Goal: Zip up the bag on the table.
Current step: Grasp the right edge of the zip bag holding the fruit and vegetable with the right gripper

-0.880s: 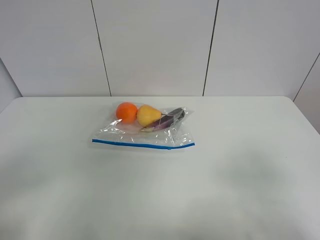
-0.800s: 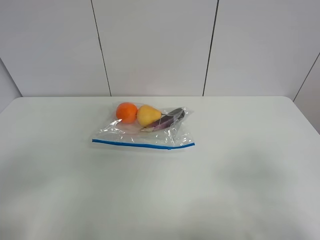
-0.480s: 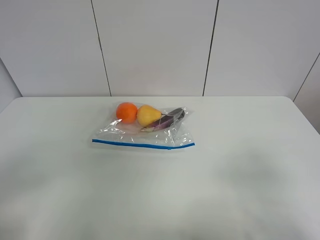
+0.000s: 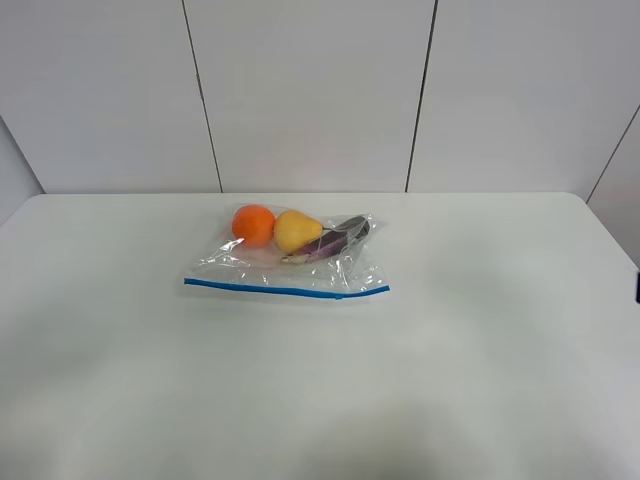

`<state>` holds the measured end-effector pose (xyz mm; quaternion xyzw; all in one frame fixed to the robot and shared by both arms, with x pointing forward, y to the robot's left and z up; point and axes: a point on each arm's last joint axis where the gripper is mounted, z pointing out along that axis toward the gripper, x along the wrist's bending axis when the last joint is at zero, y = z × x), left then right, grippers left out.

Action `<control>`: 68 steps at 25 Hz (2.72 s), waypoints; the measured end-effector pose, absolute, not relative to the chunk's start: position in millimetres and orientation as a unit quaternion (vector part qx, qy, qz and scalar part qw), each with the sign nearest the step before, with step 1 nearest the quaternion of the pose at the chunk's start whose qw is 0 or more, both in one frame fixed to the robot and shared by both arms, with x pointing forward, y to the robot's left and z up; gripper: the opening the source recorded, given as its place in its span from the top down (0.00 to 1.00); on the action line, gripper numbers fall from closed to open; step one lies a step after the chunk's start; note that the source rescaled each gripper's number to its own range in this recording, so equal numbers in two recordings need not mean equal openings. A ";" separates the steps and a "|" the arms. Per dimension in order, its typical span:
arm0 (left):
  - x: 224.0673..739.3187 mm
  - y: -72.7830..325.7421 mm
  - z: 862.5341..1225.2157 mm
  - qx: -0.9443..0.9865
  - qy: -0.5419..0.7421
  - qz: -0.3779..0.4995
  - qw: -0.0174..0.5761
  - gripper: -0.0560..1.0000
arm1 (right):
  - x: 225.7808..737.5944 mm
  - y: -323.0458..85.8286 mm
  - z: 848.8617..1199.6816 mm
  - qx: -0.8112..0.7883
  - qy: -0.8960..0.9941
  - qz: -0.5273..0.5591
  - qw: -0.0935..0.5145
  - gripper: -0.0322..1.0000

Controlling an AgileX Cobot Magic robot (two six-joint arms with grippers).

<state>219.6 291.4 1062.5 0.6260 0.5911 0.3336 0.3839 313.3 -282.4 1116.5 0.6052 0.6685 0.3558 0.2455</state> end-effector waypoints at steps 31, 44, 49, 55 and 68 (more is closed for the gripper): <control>219.6 291.4 1062.5 0.626 0.591 0.334 0.384 0.00 | 597.3 -236.6 893.0 0.641 0.654 0.332 -0.227 0.05; 219.6 291.4 1062.5 0.626 0.591 0.334 0.384 0.00 | 638.6 -204.7 881.1 0.611 0.679 0.317 -0.256 0.06; 219.6 291.4 1062.5 0.626 0.591 0.334 0.384 0.00 | 637.3 -203.2 879.7 0.609 0.685 0.308 -0.256 0.11; 219.6 291.4 1062.5 0.626 0.591 0.334 0.384 0.00 | 637.5 -203.4 879.5 0.612 0.683 0.306 -0.255 0.26; 219.6 291.4 1062.5 0.626 0.591 0.334 0.384 0.00 | 636.8 -204.3 878.7 0.610 0.689 0.299 -0.253 0.42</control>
